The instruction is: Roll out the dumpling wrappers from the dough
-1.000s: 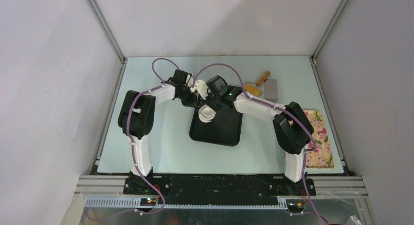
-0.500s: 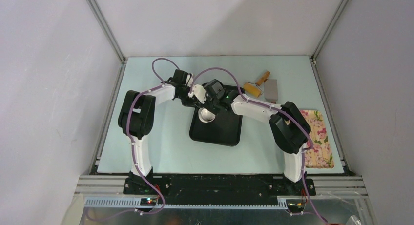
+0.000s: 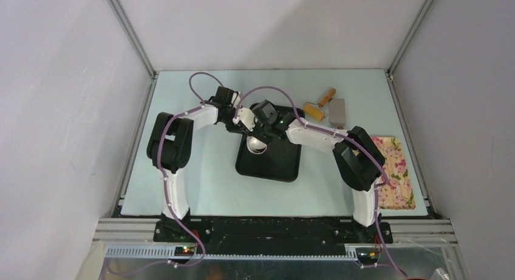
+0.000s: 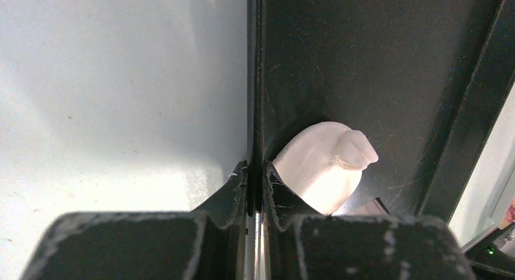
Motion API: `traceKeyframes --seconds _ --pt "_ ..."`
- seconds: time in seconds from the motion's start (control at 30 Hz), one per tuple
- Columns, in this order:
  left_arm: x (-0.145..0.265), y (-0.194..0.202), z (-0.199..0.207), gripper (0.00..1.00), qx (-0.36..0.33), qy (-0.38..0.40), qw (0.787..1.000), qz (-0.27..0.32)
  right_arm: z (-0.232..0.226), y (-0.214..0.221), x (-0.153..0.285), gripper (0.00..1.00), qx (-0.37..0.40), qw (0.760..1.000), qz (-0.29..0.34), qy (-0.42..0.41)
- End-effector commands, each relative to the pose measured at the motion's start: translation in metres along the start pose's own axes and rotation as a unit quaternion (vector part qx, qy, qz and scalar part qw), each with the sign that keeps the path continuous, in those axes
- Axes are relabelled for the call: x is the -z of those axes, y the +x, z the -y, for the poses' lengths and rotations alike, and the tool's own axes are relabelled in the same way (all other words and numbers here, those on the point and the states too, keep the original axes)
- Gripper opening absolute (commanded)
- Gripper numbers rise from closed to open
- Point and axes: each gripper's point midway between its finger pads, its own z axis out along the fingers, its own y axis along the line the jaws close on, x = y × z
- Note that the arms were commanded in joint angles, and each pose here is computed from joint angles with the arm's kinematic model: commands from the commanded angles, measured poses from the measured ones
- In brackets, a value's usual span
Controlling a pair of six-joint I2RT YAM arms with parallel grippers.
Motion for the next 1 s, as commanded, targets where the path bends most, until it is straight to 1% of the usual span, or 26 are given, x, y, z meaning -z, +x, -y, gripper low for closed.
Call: traceKeyframes --seconds 0.0,0.1,0.33,0.43,0.5,0.63,0.7,0.77,0.8,0.87,0.97 --pt "-0.010 0.016 -0.007 0.09 0.005 -0.014 1.000 -0.021 -0.041 -0.003 0.000 0.00 -0.006 0.997 -0.001 -0.076" --pt "-0.010 0.016 -0.007 0.09 0.006 -0.015 1.000 -0.020 -0.057 -0.006 0.006 0.00 -0.022 0.993 -0.006 -0.118" --pt "-0.009 0.014 -0.008 0.10 0.005 -0.019 1.000 -0.017 -0.076 -0.001 0.022 0.00 -0.038 0.983 -0.021 -0.177" --pt "-0.010 0.015 -0.009 0.10 0.006 -0.019 1.000 -0.019 -0.077 -0.009 0.031 0.00 -0.085 0.973 -0.007 -0.215" --pt "-0.010 0.016 -0.008 0.10 0.007 -0.017 1.000 -0.019 -0.067 -0.018 0.038 0.00 -0.104 0.971 0.004 -0.215" --pt "-0.008 0.015 -0.008 0.10 0.006 -0.018 1.000 -0.018 -0.036 -0.027 0.054 0.00 -0.097 0.980 0.021 -0.172" --pt "-0.007 0.013 -0.008 0.10 0.005 -0.018 1.000 -0.015 -0.024 -0.024 0.061 0.00 -0.094 0.984 0.008 -0.154" --pt "-0.007 0.014 -0.008 0.10 0.005 -0.019 1.000 -0.015 -0.010 -0.013 0.062 0.00 -0.086 0.989 -0.019 -0.117" --pt "-0.007 0.013 -0.008 0.10 0.005 -0.019 1.000 -0.015 0.001 -0.005 0.060 0.00 -0.075 0.993 -0.035 -0.083" --pt "-0.009 0.014 -0.009 0.10 0.007 -0.019 1.000 -0.017 0.017 0.005 0.055 0.00 -0.056 0.997 -0.046 -0.029" --pt "-0.010 0.014 -0.009 0.10 0.008 -0.018 1.000 -0.018 0.025 0.007 0.049 0.00 -0.042 0.998 -0.035 0.003"
